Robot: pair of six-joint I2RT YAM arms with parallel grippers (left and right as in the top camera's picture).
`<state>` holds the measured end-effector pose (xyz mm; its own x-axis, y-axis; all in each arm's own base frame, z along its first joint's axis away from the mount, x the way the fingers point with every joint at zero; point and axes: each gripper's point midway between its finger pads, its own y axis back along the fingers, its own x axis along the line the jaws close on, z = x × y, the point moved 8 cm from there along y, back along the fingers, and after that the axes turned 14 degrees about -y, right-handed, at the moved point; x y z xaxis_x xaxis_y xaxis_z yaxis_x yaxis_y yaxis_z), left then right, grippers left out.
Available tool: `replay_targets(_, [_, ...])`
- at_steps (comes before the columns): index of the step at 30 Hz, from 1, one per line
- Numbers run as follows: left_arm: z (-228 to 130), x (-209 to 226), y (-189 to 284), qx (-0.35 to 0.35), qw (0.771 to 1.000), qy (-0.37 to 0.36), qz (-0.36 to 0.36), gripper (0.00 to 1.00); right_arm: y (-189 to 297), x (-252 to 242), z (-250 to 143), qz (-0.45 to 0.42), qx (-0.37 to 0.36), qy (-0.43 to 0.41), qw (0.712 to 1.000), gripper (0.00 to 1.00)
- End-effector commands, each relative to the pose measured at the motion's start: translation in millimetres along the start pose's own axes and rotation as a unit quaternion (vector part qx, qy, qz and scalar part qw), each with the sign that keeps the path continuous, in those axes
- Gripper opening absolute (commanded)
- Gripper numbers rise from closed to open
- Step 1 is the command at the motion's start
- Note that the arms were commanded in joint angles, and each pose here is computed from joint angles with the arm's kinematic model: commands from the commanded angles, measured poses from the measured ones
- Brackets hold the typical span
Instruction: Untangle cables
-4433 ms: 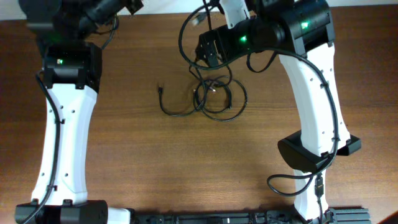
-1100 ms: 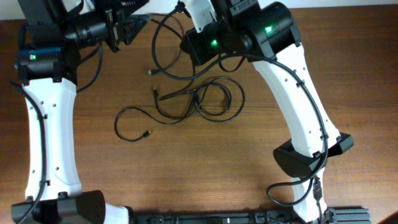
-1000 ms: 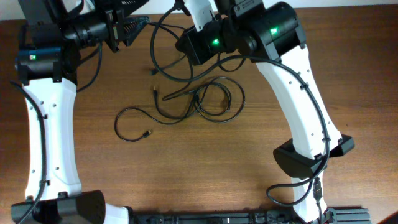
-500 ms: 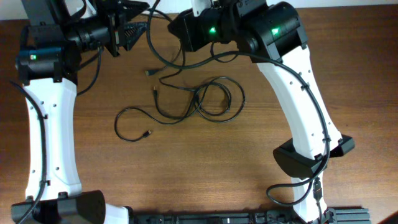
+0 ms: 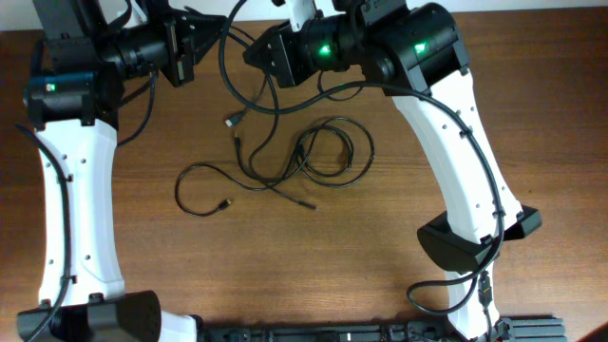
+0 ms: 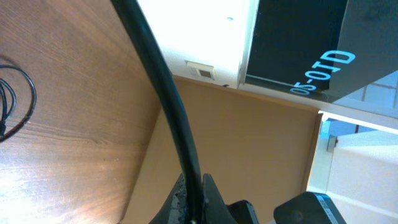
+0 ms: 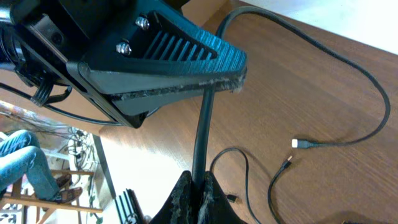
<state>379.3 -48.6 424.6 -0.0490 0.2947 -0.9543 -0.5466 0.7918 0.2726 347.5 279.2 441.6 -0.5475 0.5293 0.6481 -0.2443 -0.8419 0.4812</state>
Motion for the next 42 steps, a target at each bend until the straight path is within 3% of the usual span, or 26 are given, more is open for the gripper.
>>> replay_targets(1, [-0.7,-13.8,3.4,-0.006,0.999,-0.035,-0.021,0.00,2.6,0.0,-3.0,-0.022,0.000,-0.001,1.000,0.08])
replay_targets(2, [2.3,-19.4,3.7,-0.014,0.998,-0.045,-0.033,0.00,2.8,-4.3,-4.0,-0.043,-0.001,-0.005,0.999,0.19])
replay_targets(3, [7.0,-30.3,4.9,-0.026,0.997,-0.056,-0.056,0.00,3.6,-12.1,-6.8,-0.079,-0.001,-0.014,0.997,0.41])
replay_targets(5, [15.9,-60.7,11.2,-0.059,0.985,-0.112,-0.119,0.00,5.9,-22.7,-12.7,-0.129,0.007,-0.028,0.991,0.70])
replay_targets(7, [29.6,-82.2,20.4,-0.145,0.963,-0.169,-0.152,0.00,9.8,-33.8,-18.6,-0.184,0.013,-0.039,0.982,0.86])
replay_targets(9, [44.1,-82.6,26.7,-0.222,0.951,-0.164,-0.140,0.00,12.7,-40.0,-23.6,-0.215,0.019,-0.059,0.975,0.94])
replay_targets(11, [54.7,-84.8,33.6,-0.287,0.933,-0.175,-0.131,0.00,14.1,-42.2,-27.5,-0.226,0.026,-0.072,0.971,0.95])
replay_targets(13, [67.4,-93.8,47.7,-0.386,0.889,-0.215,-0.122,0.00,14.5,-43.9,-31.9,-0.231,0.038,-0.078,0.969,0.96])
replay_targets(15, [79.4,-84.0,55.3,-0.460,0.847,-0.262,-0.040,0.00,13.7,-46.2,-36.4,-0.237,0.052,-0.084,0.967,0.96])
replay_targets(16, [82.5,-75.3,55.3,-0.470,0.837,-0.281,0.006,0.00,13.9,-46.8,-38.1,-0.239,0.056,-0.087,0.966,0.96])
replay_targets(17, [85.2,-50.6,51.5,-0.454,0.823,-0.322,0.118,0.00,12.9,-48.5,-40.2,-0.242,0.063,-0.090,0.964,0.96])
replay_targets(20, [87.9,-24.1,55.4,-0.451,0.802,-0.319,0.230,0.00,13.6,-49.8,-44.0,-0.246,0.074,-0.095,0.962,0.96])
replay_targets(24, [99.3,-13.3,51.7,-0.390,0.696,-0.489,0.352,0.00,13.9,-50.0,-44.9,-0.248,0.076,-0.096,0.961,0.96])
replay_targets(26, [118.3,-2.7,67.4,-0.411,0.654,-0.492,0.402,0.00,13.9,-50.0,-44.9,-0.248,0.076,-0.096,0.961,0.97])
replay_targets(31, [178.9,42.5,89.5,-0.455,0.614,-0.479,0.433,0.00,14.2,-50.3,-46.1,-0.249,0.080,-0.098,0.960,0.96])
replay_targets(34, [215.2,115.1,78.1,-0.375,0.577,-0.500,0.526,0.00,15.3,-51.3,-50.1,-0.254,0.091,-0.103,0.957,0.96])
replay_targets(35, [224.4,145.8,74.7,-0.342,0.575,-0.494,0.556,0.00,15.6,-51.5,-50.9,-0.255,0.093,-0.104,0.957,0.96])
replay_targets(39, [235.2,264.9,72.2,-0.215,0.618,-0.425,0.626,0.00,15.9,-52.0,-51.0,-0.258,0.092,-0.104,0.956,0.96])
replay_targets(42, [230.4,309.4,83.9,-0.167,0.615,-0.374,0.674,0.04,16.0,-52.0,-51.3,-0.258,0.093,-0.104,0.956,0.96])
